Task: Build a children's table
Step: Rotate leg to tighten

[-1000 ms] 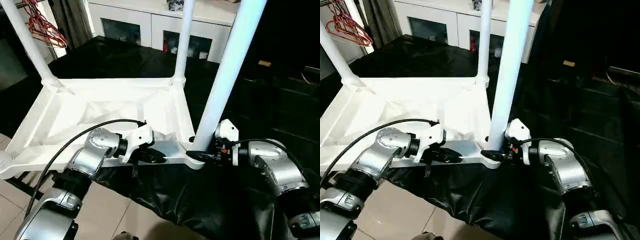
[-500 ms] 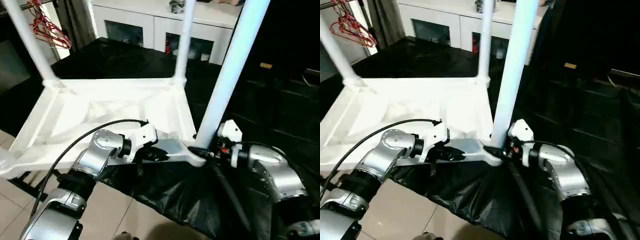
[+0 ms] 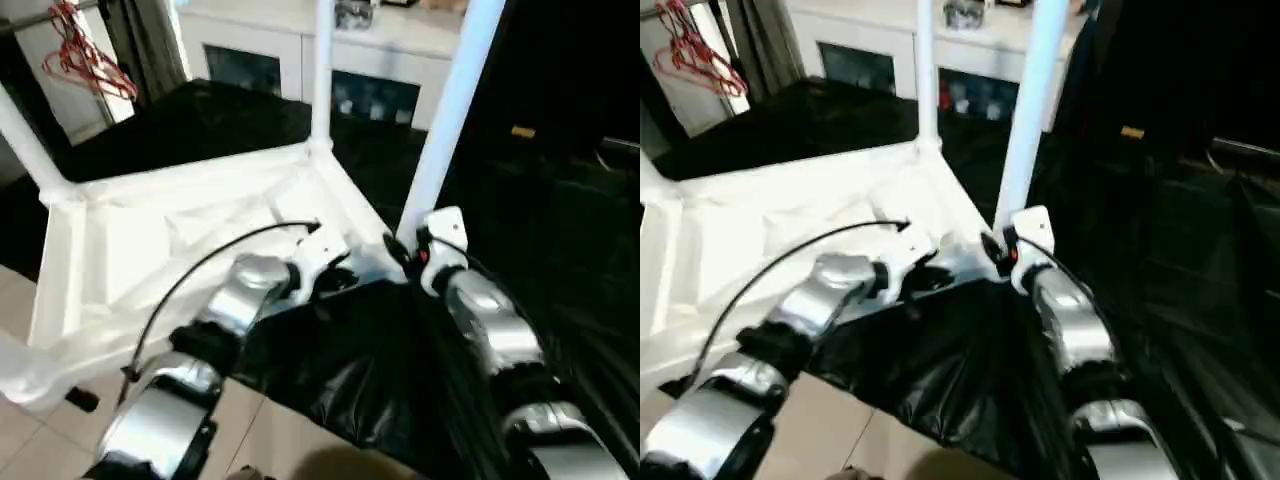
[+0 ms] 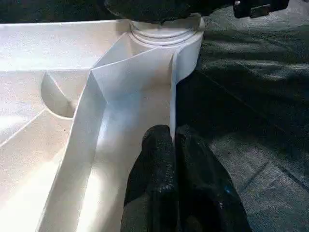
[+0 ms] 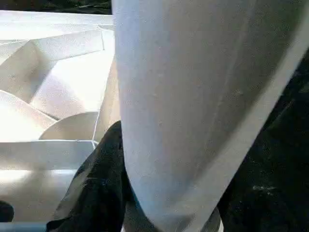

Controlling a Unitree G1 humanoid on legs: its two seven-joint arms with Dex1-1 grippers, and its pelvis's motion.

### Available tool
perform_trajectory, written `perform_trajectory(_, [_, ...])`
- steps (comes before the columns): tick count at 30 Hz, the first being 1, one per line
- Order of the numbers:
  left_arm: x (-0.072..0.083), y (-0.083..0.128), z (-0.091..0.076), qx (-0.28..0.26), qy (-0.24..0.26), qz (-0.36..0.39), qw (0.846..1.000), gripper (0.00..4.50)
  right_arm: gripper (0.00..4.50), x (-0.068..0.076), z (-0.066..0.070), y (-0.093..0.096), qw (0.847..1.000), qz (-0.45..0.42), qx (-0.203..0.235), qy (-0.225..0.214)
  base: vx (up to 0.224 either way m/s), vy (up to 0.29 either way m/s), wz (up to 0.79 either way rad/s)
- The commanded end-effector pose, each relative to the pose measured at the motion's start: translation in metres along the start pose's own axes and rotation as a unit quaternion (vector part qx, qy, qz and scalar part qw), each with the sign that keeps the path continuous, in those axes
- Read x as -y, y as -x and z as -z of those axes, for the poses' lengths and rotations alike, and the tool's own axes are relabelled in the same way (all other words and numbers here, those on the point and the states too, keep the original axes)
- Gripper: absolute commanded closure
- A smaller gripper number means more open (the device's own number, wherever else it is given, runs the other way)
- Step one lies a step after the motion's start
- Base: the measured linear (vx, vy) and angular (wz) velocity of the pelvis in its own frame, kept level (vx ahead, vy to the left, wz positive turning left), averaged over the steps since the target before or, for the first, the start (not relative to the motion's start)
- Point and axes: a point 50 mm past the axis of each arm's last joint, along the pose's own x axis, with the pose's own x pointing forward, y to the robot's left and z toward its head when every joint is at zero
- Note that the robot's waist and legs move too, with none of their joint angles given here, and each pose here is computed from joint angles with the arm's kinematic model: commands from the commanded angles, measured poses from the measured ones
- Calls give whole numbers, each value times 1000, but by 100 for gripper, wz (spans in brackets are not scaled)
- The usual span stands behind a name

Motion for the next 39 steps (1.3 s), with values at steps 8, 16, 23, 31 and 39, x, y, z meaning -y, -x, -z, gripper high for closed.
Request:
perform_trajectory(8, [9, -4, -23, 51, -40, 47, 997, 450, 126, -23, 16, 5, 988, -145, -38, 29, 0, 0, 0])
perform_trajectory(16, [6, 18, -7, 44, -51, 104, 992, 450, 100, 3, 9, 30, 960, -261, -40, 96, 0, 0, 0])
perform_trajectory(23, [5, 35, 3, 34, -66, 148, 986, 450, 135, 11, 2, 48, 934, -340, -40, 97, 0, 0, 0])
perform_trajectory(31, [2, 50, 14, 14, -72, 168, 983, 450, 210, 10, 3, 59, 910, -395, -59, 110, 0, 0, 0])
perform_trajectory(39, [1, 55, 17, 10, -71, 167, 983, 450, 248, 7, 4, 60, 903, -410, -64, 110, 0, 0, 0])
